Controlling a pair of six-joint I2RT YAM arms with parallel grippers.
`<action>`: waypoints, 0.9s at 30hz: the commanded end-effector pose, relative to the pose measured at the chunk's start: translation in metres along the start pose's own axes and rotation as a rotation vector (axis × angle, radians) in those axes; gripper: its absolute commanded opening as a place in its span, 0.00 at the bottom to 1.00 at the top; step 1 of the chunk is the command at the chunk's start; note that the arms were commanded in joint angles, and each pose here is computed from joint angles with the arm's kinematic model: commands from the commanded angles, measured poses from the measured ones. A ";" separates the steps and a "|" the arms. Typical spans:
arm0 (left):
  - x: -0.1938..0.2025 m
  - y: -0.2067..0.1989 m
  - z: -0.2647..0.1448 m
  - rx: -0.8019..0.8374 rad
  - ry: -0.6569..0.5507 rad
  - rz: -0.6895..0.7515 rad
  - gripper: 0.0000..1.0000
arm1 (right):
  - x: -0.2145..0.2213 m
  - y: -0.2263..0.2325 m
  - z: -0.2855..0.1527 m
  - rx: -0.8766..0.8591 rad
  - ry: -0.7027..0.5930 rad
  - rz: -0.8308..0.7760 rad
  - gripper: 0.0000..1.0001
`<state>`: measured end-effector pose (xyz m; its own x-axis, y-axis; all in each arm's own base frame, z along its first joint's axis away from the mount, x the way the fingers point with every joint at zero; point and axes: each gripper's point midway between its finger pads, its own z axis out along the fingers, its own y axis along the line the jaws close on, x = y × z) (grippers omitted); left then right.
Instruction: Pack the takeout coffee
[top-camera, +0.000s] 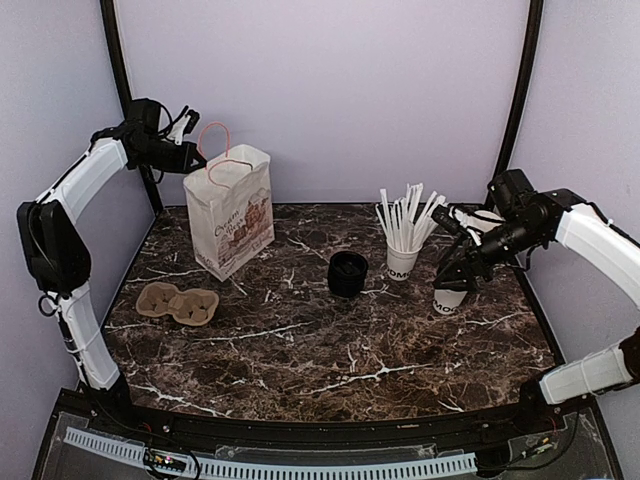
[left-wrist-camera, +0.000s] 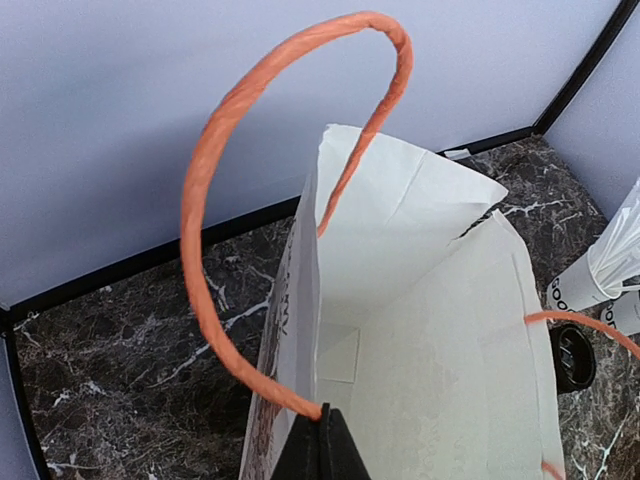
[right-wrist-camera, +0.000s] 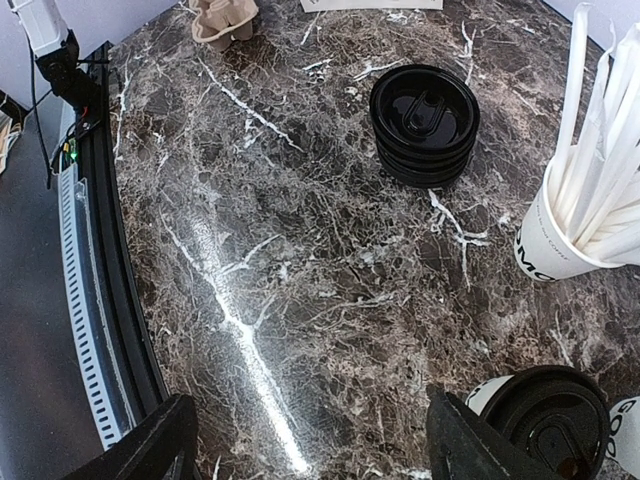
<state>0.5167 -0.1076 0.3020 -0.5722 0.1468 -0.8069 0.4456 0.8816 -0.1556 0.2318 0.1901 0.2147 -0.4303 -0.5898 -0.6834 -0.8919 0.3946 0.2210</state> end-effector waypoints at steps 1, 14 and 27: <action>-0.037 -0.044 -0.063 0.105 -0.165 0.065 0.00 | -0.010 -0.002 -0.001 0.004 -0.026 -0.017 0.80; -0.026 -0.123 -0.168 0.294 -0.365 0.097 0.00 | -0.015 -0.006 -0.002 0.017 -0.029 -0.020 0.78; 0.031 -0.231 -0.218 0.707 -0.295 0.214 0.00 | -0.020 -0.016 -0.002 0.025 -0.015 0.005 0.74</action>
<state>0.2842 -0.1994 0.4329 -0.2722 0.0667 -0.9599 0.8533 0.4778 -0.2088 0.2454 0.1939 0.2126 -0.4477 -0.5916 -0.6705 -0.8844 0.4038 0.2342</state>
